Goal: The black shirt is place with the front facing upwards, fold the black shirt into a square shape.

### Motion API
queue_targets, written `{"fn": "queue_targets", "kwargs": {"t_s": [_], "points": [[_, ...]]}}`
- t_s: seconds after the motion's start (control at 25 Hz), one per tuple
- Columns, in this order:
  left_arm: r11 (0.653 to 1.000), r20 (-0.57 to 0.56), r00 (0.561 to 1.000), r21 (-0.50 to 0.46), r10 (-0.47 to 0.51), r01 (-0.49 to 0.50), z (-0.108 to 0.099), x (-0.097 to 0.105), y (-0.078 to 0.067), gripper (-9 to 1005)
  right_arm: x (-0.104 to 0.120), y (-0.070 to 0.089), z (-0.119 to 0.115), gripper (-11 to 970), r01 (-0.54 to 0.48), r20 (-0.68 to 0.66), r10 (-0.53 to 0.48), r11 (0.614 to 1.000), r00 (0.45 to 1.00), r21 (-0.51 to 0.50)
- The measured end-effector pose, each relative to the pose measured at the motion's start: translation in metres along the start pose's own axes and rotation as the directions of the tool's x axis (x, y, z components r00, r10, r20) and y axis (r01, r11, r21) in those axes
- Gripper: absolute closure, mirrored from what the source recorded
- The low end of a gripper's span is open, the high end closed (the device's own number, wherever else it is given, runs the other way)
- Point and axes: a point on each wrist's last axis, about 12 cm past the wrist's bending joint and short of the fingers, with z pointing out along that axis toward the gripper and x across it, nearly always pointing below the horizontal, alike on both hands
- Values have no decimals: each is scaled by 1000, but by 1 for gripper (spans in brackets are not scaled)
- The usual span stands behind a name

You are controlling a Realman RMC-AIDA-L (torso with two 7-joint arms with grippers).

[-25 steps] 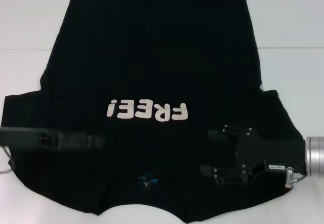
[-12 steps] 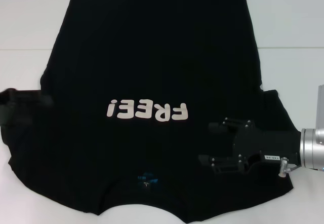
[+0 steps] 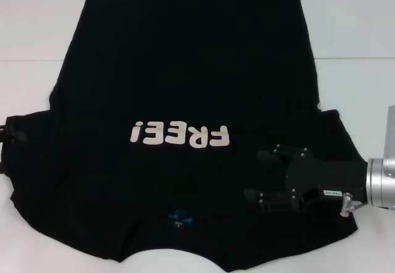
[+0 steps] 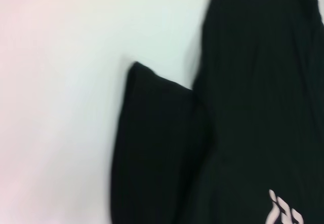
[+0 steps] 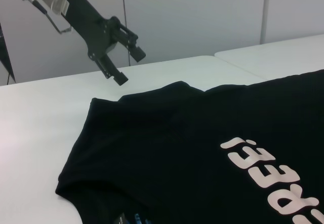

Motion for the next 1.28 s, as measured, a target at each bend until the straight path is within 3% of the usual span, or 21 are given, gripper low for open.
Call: {"fn": "queue_targets", "kwargs": {"t_s": [0.76,1.28], "points": [[997,41,998,-47,-52,54,18,6,17,58,1,1,0,59,-3,0,3,1000,1000,-1],[998,26,998,-42,-49,51,28,9,13,58,1,1,0,62,-2,-1,2,1000,1000,0]]}}
